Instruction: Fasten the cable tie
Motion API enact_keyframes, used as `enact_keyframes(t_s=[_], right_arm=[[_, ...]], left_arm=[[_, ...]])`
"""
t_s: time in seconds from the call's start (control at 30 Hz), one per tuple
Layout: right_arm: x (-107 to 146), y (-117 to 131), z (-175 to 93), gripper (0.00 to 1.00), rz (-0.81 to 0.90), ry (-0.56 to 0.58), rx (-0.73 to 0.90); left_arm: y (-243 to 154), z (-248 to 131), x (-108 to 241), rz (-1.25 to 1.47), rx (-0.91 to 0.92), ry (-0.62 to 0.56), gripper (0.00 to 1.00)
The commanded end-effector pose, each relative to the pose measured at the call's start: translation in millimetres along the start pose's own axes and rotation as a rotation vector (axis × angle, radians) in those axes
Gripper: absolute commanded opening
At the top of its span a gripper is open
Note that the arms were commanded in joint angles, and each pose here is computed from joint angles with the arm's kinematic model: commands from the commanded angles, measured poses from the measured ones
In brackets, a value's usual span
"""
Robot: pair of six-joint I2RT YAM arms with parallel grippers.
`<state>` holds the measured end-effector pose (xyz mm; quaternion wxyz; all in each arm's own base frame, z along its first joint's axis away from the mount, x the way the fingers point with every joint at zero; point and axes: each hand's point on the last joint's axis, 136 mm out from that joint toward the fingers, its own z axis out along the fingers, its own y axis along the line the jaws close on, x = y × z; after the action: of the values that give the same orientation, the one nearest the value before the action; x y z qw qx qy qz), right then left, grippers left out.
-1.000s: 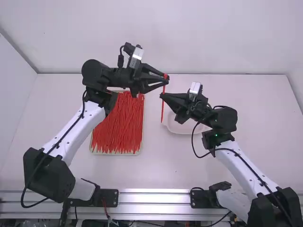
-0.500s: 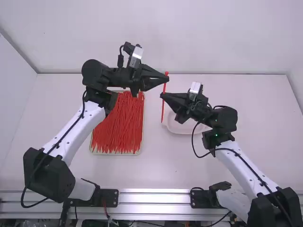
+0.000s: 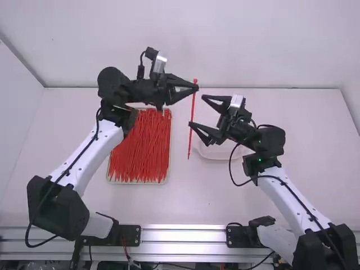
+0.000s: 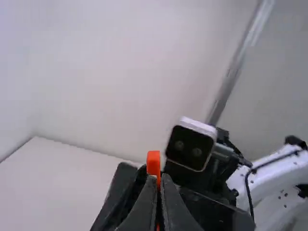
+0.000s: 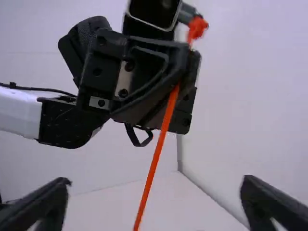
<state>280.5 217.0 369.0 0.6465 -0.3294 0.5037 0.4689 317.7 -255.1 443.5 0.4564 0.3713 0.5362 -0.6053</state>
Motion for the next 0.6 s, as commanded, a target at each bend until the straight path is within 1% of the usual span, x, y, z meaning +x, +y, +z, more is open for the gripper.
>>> enact_keyframes(t_s=[0.0,0.07,0.2,0.23,0.27,0.3,0.37,0.43,0.57], right_arm=[[-11,-3,2,0.99,0.001,-0.012,0.002],[-8,-5,2,0.99,0.003,-0.001,0.008],[-7,-3,3,0.99,-0.138,0.001,0.0],[-5,2,4,0.99,-0.214,0.009,-0.026],[-3,6,4,0.99,-0.253,0.014,-0.048],[1,17,6,0.99,-0.349,0.022,-0.107],[8,31,6,0.99,-0.471,0.028,-0.188],[13,39,7,0.99,-0.529,0.032,-0.229],[18,40,9,0.99,-0.596,0.034,-0.236]], left_arm=[[9,-12,-24,-0.004,-0.079,-0.061,0.02],[20,-21,-25,-0.027,-0.122,-0.072,0.02],[36,-38,-29,-0.071,-0.184,-0.089,0.02],[39,-43,-29,-0.077,-0.199,-0.091,0.02],[42,-46,-29,-0.083,-0.209,-0.095,0.02],[46,-51,-31,-0.091,-0.23,-0.101,0.02],[51,-57,-31,-0.107,-0.249,-0.104,0.02],[56,-62,-31,-0.129,-0.268,-0.105,0.02],[72,-68,-32,-0.195,-0.304,-0.091,0.02]])
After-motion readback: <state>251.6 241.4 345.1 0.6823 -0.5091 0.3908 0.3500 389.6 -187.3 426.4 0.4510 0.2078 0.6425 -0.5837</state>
